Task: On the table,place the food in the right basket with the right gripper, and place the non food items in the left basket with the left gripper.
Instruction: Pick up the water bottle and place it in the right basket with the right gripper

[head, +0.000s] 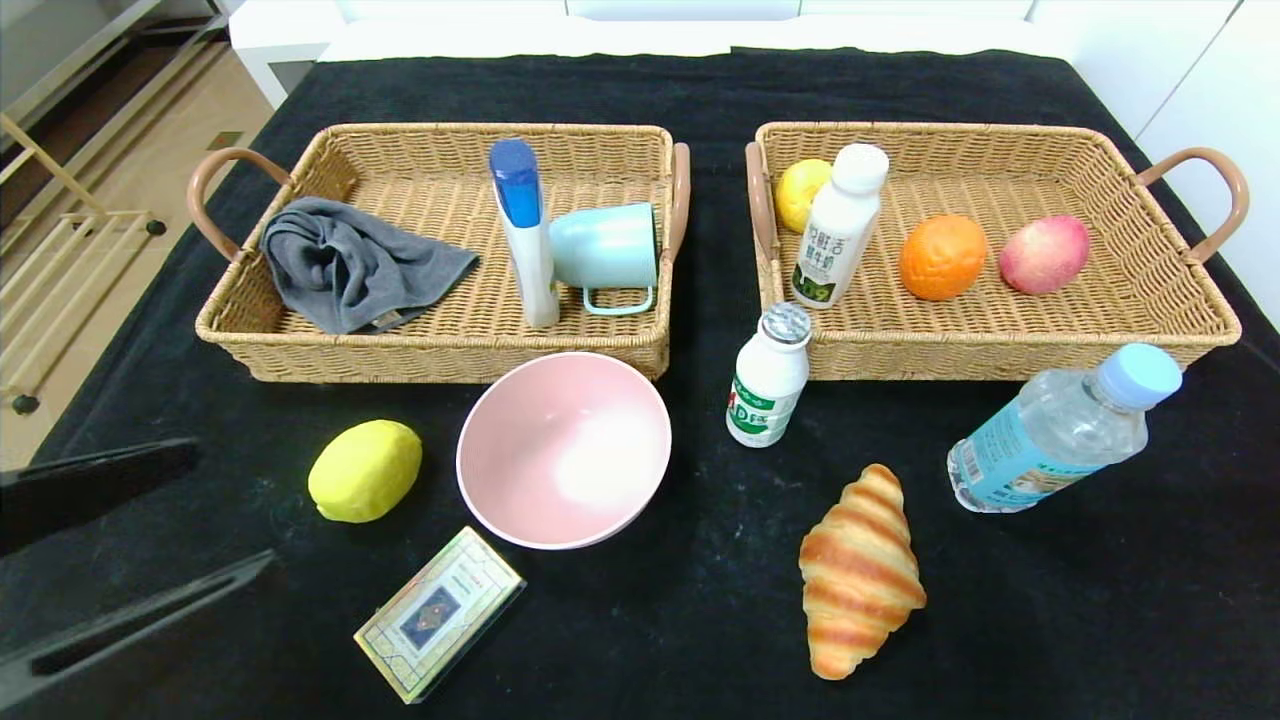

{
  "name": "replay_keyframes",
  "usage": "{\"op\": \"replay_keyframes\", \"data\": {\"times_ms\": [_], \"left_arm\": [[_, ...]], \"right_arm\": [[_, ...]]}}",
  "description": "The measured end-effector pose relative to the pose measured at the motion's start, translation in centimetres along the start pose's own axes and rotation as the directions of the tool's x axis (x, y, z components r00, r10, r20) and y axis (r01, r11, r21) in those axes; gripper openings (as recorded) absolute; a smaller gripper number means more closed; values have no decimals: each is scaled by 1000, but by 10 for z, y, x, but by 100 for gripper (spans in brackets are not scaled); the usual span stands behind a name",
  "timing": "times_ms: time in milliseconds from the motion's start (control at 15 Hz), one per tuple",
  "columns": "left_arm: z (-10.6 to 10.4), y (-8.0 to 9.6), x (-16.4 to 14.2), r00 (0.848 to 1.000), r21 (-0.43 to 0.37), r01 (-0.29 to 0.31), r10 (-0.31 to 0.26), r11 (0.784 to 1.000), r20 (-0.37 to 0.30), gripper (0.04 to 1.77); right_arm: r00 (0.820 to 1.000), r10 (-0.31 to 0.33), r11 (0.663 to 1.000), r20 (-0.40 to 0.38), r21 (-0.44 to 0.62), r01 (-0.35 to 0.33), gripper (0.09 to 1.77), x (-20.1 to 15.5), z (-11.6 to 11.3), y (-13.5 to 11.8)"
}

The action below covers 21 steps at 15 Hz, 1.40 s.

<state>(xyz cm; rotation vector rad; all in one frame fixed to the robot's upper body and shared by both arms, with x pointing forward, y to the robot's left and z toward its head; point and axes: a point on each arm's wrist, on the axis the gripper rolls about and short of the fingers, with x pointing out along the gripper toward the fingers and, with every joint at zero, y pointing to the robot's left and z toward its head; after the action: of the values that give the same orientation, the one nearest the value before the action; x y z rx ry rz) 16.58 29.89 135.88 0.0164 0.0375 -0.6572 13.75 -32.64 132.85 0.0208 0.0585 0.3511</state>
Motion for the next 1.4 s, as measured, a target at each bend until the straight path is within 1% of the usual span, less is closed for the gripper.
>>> {"op": "replay_keyframes", "data": {"times_ms": [133, 200, 400, 533, 867, 1267, 1400], "left_arm": [[3, 1, 27, 998, 3, 68, -68, 998, -11, 172], [3, 0, 40, 995, 0, 96, -96, 995, -32, 172], [1, -2, 66, 985, -8, 149, -149, 989, -87, 172], [-1, -3, 76, 980, -5, 167, -167, 986, -112, 172], [-8, -3, 87, 973, -16, 173, -174, 985, -153, 172], [-10, -1, 86, 976, -26, 145, -148, 989, -160, 172], [-11, 1, 85, 978, -26, 132, -134, 991, -161, 172]], "right_arm": [[997, 64, 998, -33, 4, -63, 171, 8, 1, 1], [994, 94, 996, -47, 6, -94, 171, 13, 2, 3], [988, 124, 992, -94, 7, -124, 171, 28, 5, 7], [983, 139, 990, -118, 9, -139, 171, 34, 4, 8], [980, 145, 989, -140, 8, -145, 171, 37, 0, 8], [980, 135, 991, -146, -4, -137, 171, 36, -3, 7], [983, 130, 991, -130, -10, -133, 171, 36, -4, 7]]}}
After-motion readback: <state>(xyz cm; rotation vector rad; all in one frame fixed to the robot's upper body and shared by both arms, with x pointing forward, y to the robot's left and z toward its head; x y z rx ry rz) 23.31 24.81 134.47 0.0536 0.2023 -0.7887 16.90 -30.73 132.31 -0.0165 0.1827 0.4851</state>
